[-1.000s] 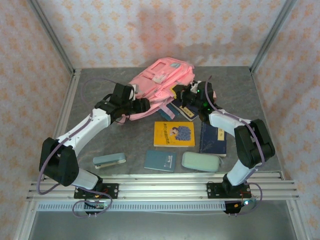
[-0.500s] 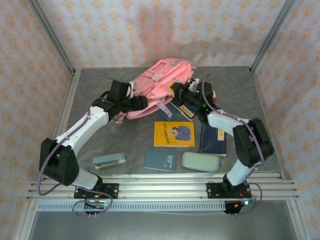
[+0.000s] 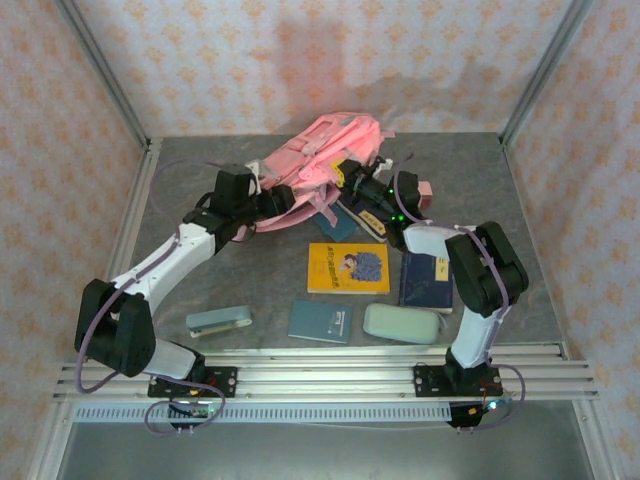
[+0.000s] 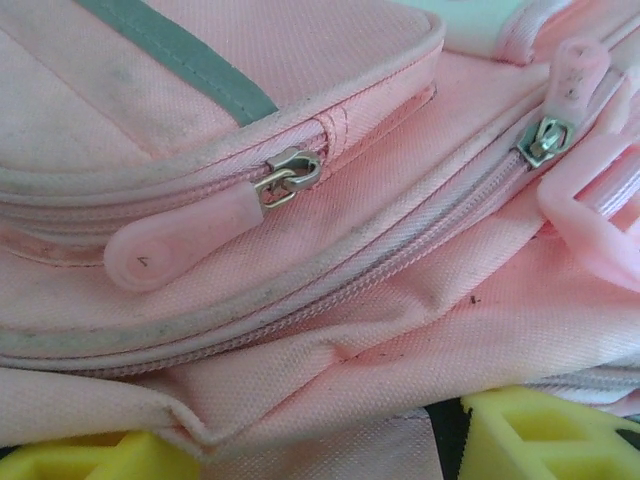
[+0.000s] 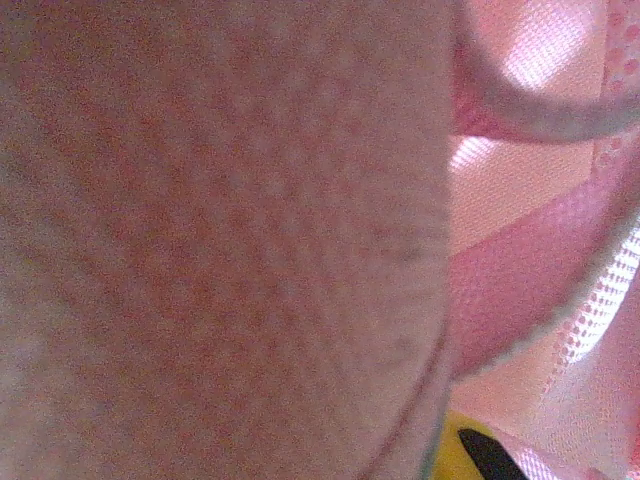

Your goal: Pack books, pencil case, and school supplies into a backpack

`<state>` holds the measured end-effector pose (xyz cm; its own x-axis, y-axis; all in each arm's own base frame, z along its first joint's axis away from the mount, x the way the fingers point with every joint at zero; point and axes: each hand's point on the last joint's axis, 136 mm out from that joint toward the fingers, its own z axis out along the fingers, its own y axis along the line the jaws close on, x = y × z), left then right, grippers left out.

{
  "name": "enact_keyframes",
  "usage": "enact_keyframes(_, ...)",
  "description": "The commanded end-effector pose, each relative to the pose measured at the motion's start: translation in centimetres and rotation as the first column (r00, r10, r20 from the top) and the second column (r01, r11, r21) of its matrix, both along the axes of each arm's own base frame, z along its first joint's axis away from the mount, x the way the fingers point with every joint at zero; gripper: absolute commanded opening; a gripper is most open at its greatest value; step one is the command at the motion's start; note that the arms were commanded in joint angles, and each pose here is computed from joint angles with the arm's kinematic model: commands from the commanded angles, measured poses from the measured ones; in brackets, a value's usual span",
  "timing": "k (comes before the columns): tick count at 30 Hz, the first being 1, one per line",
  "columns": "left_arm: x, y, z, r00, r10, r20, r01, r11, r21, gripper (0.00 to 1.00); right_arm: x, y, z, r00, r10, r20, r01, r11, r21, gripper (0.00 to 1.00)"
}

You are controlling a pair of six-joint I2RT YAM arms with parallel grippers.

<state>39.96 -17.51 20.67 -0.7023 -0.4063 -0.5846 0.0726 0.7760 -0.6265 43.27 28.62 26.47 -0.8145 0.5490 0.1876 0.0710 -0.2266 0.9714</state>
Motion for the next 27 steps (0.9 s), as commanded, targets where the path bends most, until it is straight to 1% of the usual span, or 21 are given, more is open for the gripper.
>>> enact_keyframes(1,0.8,-3.5,6.9,0.969,-0.093,0.229,0.137,0.973,-0.185,0.56,-4.9,3.4,5.2,0.964,0.181,0.193,-0.191,0.981,0.036,0.04)
enact_keyframes(3,0.3,-4.0,7.5,0.964,-0.115,0.241,0.165,0.966,-0.199,0.55,-4.7,3.3,4.8,0.967,0.171,0.188,-0.175,0.984,0.009,0.03)
enact_keyframes(5,-0.2,-4.2,7.9,0.959,-0.136,0.25,0.188,0.962,-0.198,0.51,-4.6,3.2,4.2,0.969,0.168,0.178,-0.168,0.986,-0.019,0.03)
enact_keyframes(11,-1.3,-3.7,7.3,0.96,-0.16,0.23,0.196,0.971,-0.14,0.41,-4.1,2.7,3.8,0.973,0.151,0.175,-0.148,0.989,-0.032,0.01)
enact_keyframes(14,-1.7,-3.5,7.1,0.96,-0.164,0.228,0.196,0.973,-0.124,0.38,-4.0,2.5,3.5,0.974,0.147,0.171,-0.142,0.989,-0.039,0.0)
enact_keyframes(20,-1.9,-3.2,6.9,0.962,-0.161,0.221,0.188,0.976,-0.106,0.35,-4.2,2.2,3.1,0.975,0.145,0.168,-0.138,0.989,-0.054,0.0)
enact_keyframes(24,-1.8,-3.1,5.5,0.971,-0.162,0.176,0.179,0.98,-0.087,0.36,-4.3,1.9,3.1,0.976,0.139,0.169,-0.131,0.99,-0.057,0.0)
enact_keyframes(27,-2.0,-2.6,4.3,0.978,-0.159,0.138,0.167,0.985,-0.049,0.38,-4.3,1.7,3.1,0.974,0.142,0.175,-0.131,0.989,-0.073,0.0)
